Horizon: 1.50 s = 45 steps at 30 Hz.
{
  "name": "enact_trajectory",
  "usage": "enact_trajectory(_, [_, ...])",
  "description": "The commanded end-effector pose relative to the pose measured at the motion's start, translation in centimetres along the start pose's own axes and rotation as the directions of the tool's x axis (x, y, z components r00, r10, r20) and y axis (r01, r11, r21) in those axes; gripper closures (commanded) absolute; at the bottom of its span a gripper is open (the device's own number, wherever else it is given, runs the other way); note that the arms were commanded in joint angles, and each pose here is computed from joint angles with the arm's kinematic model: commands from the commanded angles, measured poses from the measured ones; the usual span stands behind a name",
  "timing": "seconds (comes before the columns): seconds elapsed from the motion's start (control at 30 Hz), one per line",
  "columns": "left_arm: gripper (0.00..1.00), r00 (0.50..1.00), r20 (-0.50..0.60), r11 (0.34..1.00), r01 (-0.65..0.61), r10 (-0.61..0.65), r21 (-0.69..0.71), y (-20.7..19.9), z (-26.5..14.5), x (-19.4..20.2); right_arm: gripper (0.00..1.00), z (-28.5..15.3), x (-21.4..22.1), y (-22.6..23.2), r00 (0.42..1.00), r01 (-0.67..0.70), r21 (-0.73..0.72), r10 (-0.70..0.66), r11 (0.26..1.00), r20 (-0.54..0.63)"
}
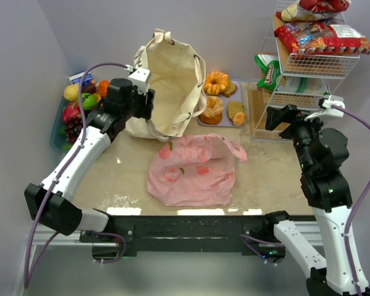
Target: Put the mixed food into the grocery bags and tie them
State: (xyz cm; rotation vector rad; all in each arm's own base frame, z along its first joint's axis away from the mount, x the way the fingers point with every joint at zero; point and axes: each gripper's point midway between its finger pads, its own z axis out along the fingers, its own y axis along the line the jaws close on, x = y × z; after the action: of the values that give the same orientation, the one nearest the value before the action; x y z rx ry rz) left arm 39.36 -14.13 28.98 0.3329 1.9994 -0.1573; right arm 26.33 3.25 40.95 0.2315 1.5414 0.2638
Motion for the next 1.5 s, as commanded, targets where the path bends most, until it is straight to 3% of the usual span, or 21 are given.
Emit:
enact_trajectory(0.0, [0.44,0.995,0.100,0.999,-0.018,0.014,0.036,-0.4,-0.4,-1.9,0.01,-0.4,-2.6,0.8,0.999,0.007,-0.022,-0.006,1.000,0.050])
enact_trajectory(0.03, [0.55,0.995,0.099,0.999,-0.012,0.008,0.046,-0.6,-0.2,-1.7,0.01,-0.5,-3.0,0.9,0.998,0.010,-0.025,-0.009,1.000,0.057])
enact_trajectory(0.1, [0.66,0.996,0.087,0.997,0.000,-0.007,0.083,-1.0,0.2,-1.0,0.01,-0.8,-3.6,0.9,0.997,0.009,-0.022,-0.008,1.000,0.082])
enact_trajectory(0.13, [0.79,0.996,0.085,0.996,0.011,-0.019,0.089,-1.0,0.3,-0.9,0.01,-0.8,-3.9,0.9,0.996,0.014,-0.021,-0.012,1.000,0.090])
enact_trajectory(0.27, [1.00,0.992,0.119,0.995,0.022,-0.033,0.098,-0.9,-0.3,-1.0,0.01,-0.8,-5.4,1.5,0.992,0.031,-0.042,-0.026,0.999,0.126])
enact_trajectory(0.7, [1.00,0.984,0.171,0.992,0.032,-0.053,0.126,-1.0,-1.5,-1.7,0.01,2.4,-11.4,4.2,0.983,0.101,-0.066,-0.090,0.993,0.160])
enact_trajectory(0.93, [1.00,0.984,0.173,0.991,0.031,-0.054,0.131,-1.1,-1.6,-1.7,0.01,5.9,-12.6,5.4,0.985,0.135,-0.070,-0.127,0.988,0.117])
enact_trajectory(1.47, [1.00,0.983,0.177,0.990,0.029,-0.054,0.138,-1.2,-1.7,-1.7,0.01,14.2,-11.6,1.8,0.952,0.305,0.167,-0.306,0.938,-0.022])
